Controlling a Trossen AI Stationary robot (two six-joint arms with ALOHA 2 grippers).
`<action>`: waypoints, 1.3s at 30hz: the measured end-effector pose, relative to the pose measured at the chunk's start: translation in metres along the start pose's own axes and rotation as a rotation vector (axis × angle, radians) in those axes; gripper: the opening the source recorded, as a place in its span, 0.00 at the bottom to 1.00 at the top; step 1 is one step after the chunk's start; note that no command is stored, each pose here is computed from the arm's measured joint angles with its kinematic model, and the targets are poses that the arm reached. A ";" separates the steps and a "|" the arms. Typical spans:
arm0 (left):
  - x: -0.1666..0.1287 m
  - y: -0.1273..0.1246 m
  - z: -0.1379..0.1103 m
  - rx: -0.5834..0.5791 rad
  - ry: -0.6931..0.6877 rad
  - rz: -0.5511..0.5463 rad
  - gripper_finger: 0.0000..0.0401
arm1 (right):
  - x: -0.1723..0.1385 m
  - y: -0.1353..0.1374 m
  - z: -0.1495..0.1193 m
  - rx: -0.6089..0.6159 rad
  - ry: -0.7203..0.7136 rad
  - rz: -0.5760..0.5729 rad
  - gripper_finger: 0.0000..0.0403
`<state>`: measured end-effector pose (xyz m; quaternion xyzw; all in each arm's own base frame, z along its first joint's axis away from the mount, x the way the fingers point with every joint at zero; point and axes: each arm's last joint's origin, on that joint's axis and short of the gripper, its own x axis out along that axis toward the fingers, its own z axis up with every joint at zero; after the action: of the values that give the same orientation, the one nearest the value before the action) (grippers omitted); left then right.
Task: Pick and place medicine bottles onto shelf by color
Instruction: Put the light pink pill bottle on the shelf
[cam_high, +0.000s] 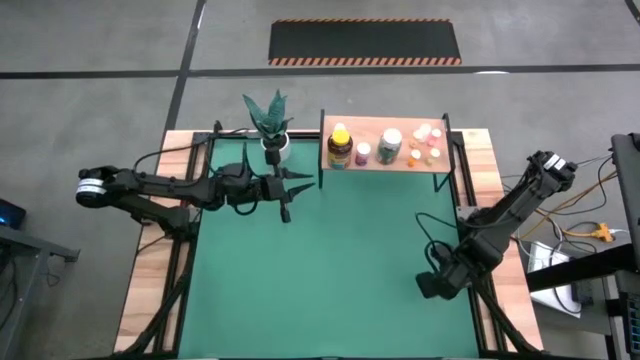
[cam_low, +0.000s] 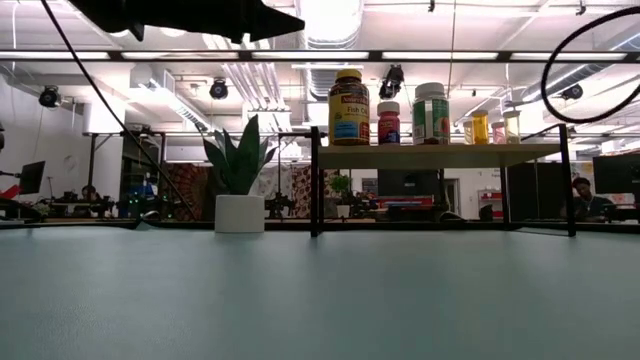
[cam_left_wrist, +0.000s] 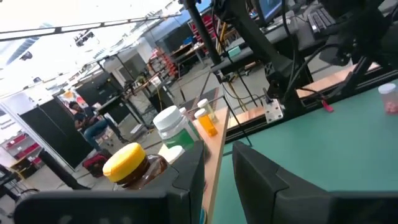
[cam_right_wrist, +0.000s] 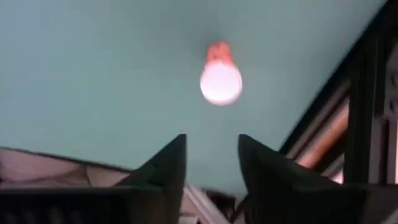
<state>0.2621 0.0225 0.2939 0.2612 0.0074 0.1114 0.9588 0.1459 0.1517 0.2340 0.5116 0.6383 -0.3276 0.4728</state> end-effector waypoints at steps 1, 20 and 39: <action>0.000 0.000 0.000 0.000 0.000 0.000 0.16 | 0.002 0.000 0.002 -0.011 -0.023 0.005 0.34; 0.000 0.000 0.000 0.001 0.006 0.003 0.16 | 0.043 0.000 0.017 0.030 -0.138 -0.063 0.59; 0.000 0.000 0.000 -0.004 0.004 0.000 0.16 | 0.026 0.039 0.006 -0.228 -0.195 0.165 0.27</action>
<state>0.2619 0.0221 0.2938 0.2589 0.0091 0.1120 0.9593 0.1838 0.1659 0.2100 0.4713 0.5782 -0.2612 0.6127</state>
